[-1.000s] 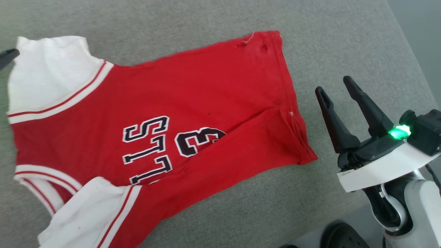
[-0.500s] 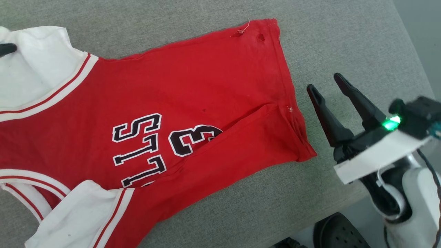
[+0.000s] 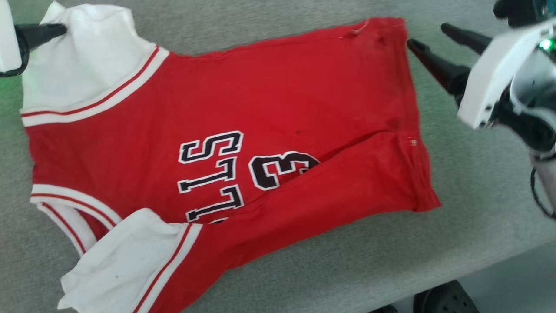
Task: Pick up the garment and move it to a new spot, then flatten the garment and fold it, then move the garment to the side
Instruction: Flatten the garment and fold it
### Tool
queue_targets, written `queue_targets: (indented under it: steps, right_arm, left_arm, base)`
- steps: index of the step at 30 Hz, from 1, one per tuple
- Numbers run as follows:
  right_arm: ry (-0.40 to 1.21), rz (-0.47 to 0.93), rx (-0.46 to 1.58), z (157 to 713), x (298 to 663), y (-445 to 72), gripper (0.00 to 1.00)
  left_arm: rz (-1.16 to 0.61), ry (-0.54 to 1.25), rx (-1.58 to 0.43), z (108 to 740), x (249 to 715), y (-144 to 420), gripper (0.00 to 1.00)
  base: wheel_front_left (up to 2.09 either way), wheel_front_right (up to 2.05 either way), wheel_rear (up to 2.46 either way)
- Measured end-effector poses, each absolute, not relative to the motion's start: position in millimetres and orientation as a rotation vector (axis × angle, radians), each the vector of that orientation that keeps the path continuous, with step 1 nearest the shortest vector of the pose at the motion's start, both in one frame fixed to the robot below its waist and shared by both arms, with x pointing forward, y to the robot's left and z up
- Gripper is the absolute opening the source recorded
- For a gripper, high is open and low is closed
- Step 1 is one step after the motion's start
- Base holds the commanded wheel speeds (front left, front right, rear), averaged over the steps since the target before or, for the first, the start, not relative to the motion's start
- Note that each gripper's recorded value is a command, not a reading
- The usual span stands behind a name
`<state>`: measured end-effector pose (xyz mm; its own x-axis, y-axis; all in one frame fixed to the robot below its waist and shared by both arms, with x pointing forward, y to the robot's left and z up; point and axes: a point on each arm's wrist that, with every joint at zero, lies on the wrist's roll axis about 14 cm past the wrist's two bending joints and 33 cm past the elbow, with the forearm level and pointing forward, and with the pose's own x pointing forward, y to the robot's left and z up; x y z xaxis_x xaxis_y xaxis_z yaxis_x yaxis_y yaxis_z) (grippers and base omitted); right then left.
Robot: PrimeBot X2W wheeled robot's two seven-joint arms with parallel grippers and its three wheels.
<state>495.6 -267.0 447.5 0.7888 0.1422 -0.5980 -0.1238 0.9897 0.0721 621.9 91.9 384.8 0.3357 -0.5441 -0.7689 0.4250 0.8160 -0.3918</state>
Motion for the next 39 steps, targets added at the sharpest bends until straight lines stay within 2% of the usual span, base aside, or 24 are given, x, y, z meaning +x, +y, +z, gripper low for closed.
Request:
queue_targets:
  steps: [5,9,15,16,17,18,23,29,33,39]
  right_arm:
    - [0.79,0.147,0.002,425.1,518.9,-268.0,1.0]
    - [0.915,0.165,-0.009,399.8,520.6,-261.2,1.0]
    - [0.966,0.187,-0.031,386.3,526.9,-254.0,1.0]
    - [0.97,0.189,-0.029,385.0,527.4,-253.0,0.87]
    - [0.977,0.198,-0.034,383.7,528.3,-250.6,0.49]
    - [0.971,0.205,-0.033,384.8,529.7,-248.5,0.0]
    - [0.87,0.213,-0.03,399.3,539.2,-246.8,0.0]
    - [0.779,0.246,-0.029,427.0,533.4,-244.5,0.0]
    - [0.712,0.272,-0.038,451.0,520.7,-245.7,0.0]
    - [0.71,0.296,-0.041,454.7,486.8,-248.9,0.0]
  left_arm:
    - [-0.631,1.025,-0.12,383.0,623.6,98.0,0.0]
    - [-0.636,1.017,-0.122,381.1,620.8,99.7,0.0]
    - [-0.659,0.991,-0.114,384.4,616.2,97.6,0.0]
    - [-0.662,0.988,-0.114,385.2,615.6,97.3,0.0]
    - [-0.668,0.967,-0.116,388.6,616.1,96.0,0.0]
    - [-0.67,0.955,-0.121,391.2,616.4,94.9,0.0]
    - [-0.694,0.846,-0.189,418.8,616.0,84.5,0.0]
    - [-0.752,0.688,-0.266,467.5,591.6,75.6,0.0]
    - [-0.772,0.58,-0.281,497.2,554.4,87.6,0.0]
    - [-0.761,0.529,-0.293,503.1,492.7,111.7,0.0]
  base:
    - [0.0,0.0,0.0]
    - [0.0,0.0,0.0]
    - [0.0,0.0,0.0]
    - [0.0,0.0,0.0]
    - [0.0,0.0,0.0]
    - [0.0,0.0,0.0]
    - [0.0,0.0,0.0]
    - [0.0,0.0,0.0]
    - [0.0,0.0,0.0]
    - [0.0,0.0,0.0]
